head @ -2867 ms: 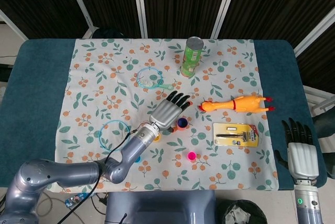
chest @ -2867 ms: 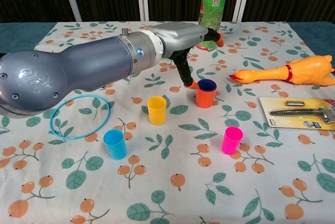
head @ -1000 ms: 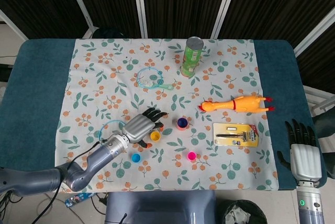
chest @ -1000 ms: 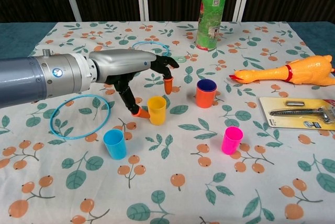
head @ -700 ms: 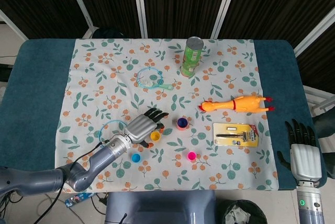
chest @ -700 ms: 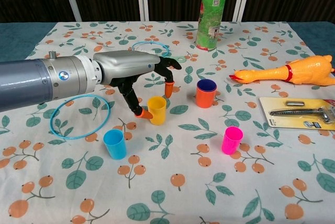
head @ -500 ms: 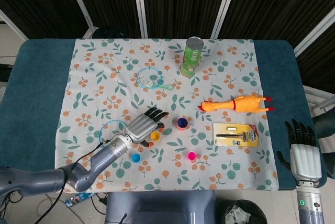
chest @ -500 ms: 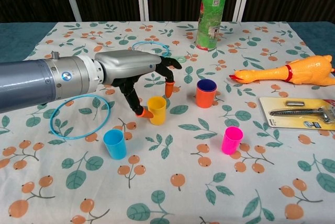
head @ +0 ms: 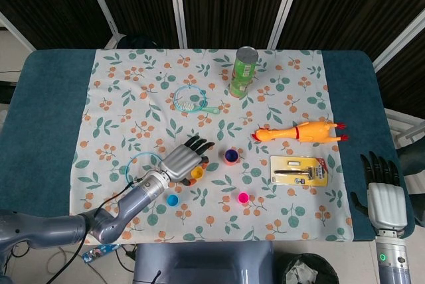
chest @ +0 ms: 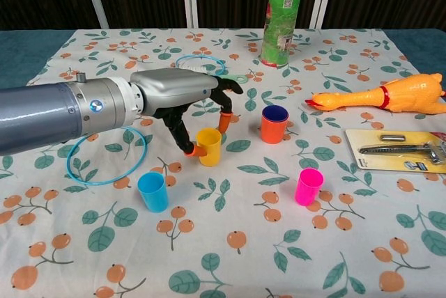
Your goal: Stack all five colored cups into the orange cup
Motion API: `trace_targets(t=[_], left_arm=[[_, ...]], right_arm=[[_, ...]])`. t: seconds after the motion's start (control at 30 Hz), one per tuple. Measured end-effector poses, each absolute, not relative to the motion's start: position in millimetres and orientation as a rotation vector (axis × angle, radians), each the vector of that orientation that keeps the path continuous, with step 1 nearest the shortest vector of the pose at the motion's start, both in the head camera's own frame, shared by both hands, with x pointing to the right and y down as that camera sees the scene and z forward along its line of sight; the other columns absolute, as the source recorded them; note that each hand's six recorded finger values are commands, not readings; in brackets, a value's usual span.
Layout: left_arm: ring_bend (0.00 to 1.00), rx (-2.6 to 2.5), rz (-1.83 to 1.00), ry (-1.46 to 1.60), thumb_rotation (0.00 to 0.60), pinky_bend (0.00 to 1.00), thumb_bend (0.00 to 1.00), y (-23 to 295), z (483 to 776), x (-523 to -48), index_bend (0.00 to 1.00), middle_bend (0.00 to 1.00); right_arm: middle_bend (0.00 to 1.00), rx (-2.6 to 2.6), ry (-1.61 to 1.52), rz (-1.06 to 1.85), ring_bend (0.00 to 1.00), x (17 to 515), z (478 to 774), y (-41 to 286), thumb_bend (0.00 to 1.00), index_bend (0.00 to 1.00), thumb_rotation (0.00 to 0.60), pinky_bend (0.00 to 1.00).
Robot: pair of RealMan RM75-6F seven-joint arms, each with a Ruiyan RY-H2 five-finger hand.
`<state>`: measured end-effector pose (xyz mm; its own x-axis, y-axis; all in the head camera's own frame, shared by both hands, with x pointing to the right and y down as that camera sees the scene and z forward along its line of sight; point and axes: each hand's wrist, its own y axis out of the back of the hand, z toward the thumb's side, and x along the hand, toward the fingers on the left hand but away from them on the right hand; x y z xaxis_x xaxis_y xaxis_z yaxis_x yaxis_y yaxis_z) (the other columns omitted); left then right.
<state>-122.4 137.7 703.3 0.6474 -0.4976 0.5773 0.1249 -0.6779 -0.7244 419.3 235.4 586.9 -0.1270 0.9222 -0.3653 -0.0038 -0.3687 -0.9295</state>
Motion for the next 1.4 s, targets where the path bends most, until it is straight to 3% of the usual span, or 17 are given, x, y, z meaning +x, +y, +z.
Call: trace_targets(t=[0.57, 1.0, 1.4], left_arm=[[0.0, -2.078, -1.031, 0.34, 0.6, 0.0, 0.26, 127.5, 695.5, -125.0, 0.52, 0.07], [0.0, -2.069, -0.87, 0.54, 0.6, 0.0, 0.26, 96.5, 663.2, -72.6, 0.52, 0.07], [0.0, -2.082, -0.82, 0.627, 0.6, 0.0, 0.26, 89.8, 668.7, -36.9, 0.53, 0.08]], right_arm=[[0.0, -1.404, -1.081, 1.594, 0.0, 419.0, 586.4, 236.2, 0.38, 0.0, 0.6, 0.06], [0.0, -1.402, -1.082, 1.598, 0.0, 419.6, 586.3, 236.5, 0.38, 0.0, 0.6, 0.06], [0.0, -1.397, -1.095, 1.601, 0.0, 423.4, 584.4, 235.2, 0.38, 0.0, 0.6, 0.06]])
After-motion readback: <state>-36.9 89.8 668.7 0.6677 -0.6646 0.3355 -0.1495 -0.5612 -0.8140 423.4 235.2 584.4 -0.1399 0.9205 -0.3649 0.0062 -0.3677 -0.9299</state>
